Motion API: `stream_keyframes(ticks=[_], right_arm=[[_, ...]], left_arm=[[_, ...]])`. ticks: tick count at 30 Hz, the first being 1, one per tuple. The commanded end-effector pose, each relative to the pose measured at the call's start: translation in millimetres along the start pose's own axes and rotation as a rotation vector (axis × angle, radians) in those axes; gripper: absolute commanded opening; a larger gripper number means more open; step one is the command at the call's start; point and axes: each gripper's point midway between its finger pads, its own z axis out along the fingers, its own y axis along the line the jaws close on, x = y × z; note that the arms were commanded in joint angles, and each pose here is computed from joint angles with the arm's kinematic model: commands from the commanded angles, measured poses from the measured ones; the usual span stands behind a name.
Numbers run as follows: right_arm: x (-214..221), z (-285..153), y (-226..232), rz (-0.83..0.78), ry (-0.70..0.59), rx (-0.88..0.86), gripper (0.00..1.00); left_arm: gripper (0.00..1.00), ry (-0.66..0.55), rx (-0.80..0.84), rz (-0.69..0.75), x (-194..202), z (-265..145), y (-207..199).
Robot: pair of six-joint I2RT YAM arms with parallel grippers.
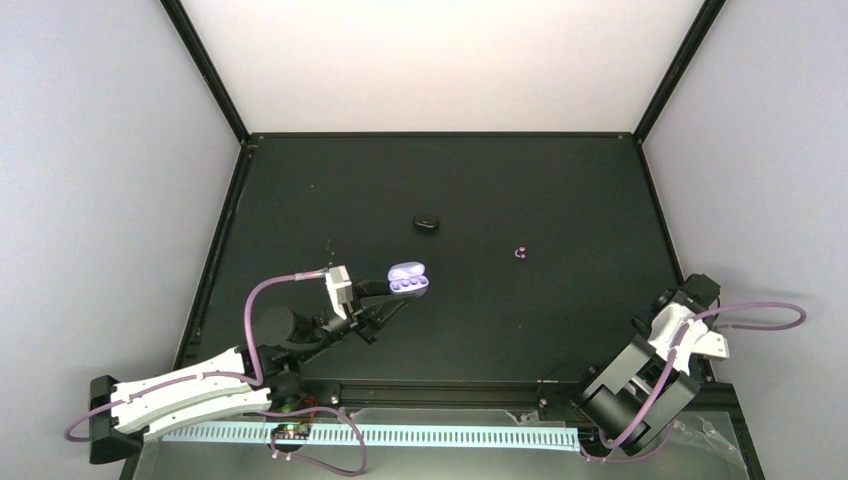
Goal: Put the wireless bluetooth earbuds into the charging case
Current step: Move the earbud to the center of the board.
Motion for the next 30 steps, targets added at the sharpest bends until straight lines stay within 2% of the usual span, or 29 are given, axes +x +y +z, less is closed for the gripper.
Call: stream_keyframes(ticks=[1,10,17,30], right_arm=[[6,6,0,0.003,0.021,-0.004,0.66],[9,9,-1,0.002,0.027,0.000,0.63],[14,8,11,-0.042,0.063,-0.046,0.48],[71,-2,47,-0.143,0.197,-0.209,0.44]], left_arm=[[0.01,-0.005,0.020,-0.020,-1,3,-4],[0.02,0.001,0.011,-0.019,2,5,-2],[0.02,0.015,0.022,-0.024,6,9,-4],[0.02,0.026,0.034,-0.045,8,11,-6]])
